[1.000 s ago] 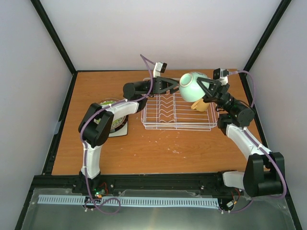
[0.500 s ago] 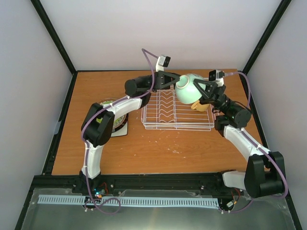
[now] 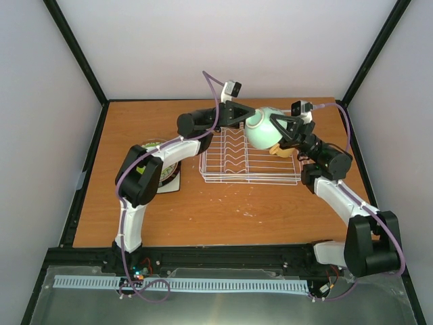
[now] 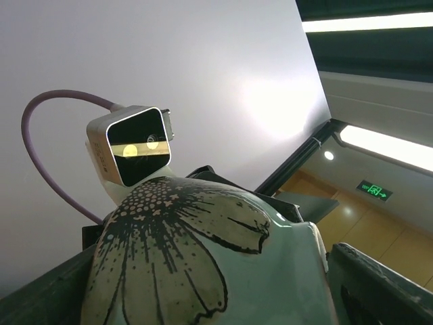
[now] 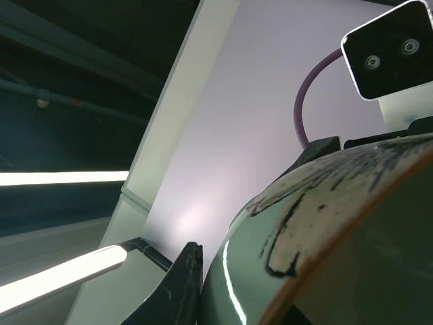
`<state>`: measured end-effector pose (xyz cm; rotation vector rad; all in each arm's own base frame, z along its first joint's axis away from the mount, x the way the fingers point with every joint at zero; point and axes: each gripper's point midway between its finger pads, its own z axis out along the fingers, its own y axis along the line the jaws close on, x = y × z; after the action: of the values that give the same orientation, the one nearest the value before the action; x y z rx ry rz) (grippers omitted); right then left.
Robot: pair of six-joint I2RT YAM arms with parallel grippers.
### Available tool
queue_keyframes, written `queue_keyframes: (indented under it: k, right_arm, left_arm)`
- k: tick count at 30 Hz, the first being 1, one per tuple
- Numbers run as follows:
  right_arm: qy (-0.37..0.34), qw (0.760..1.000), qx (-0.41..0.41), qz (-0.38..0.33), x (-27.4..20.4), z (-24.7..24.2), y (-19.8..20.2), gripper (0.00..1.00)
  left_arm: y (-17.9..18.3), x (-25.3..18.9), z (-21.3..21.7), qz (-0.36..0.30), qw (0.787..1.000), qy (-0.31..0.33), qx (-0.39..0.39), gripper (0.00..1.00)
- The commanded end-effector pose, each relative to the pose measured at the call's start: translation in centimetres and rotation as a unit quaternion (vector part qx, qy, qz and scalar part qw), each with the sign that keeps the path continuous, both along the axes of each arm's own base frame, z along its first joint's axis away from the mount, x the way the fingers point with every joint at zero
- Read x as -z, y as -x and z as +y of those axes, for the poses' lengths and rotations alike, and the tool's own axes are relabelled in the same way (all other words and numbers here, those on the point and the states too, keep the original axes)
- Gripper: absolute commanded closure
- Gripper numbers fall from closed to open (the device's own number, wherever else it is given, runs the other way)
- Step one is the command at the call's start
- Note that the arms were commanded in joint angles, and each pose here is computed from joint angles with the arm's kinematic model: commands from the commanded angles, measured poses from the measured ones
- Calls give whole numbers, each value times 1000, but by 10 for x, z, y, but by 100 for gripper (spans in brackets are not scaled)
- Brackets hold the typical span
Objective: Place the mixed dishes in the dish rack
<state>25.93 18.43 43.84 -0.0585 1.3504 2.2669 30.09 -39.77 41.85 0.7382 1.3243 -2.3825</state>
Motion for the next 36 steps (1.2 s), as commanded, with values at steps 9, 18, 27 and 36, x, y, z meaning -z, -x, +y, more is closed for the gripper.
queue_keyframes:
  k: [9, 18, 27, 36]
  right_arm:
    - [-22, 998, -4, -58, -11, -2, 9, 97]
    - [-25, 998, 1, -60, -13, -2, 0, 97]
    - [-24, 998, 0, -64, -16, 0, -6, 97]
    - [-19, 998, 0, -56, -9, 0, -8, 97]
  left_arm:
    - [63, -40, 35, -157, 981, 114, 1, 55]
    - [75, -37, 39, -166, 981, 103, 4, 12]
    - [101, -43, 44, -184, 977, 110, 10, 30]
    - [103, -50, 45, -193, 974, 118, 8, 94]
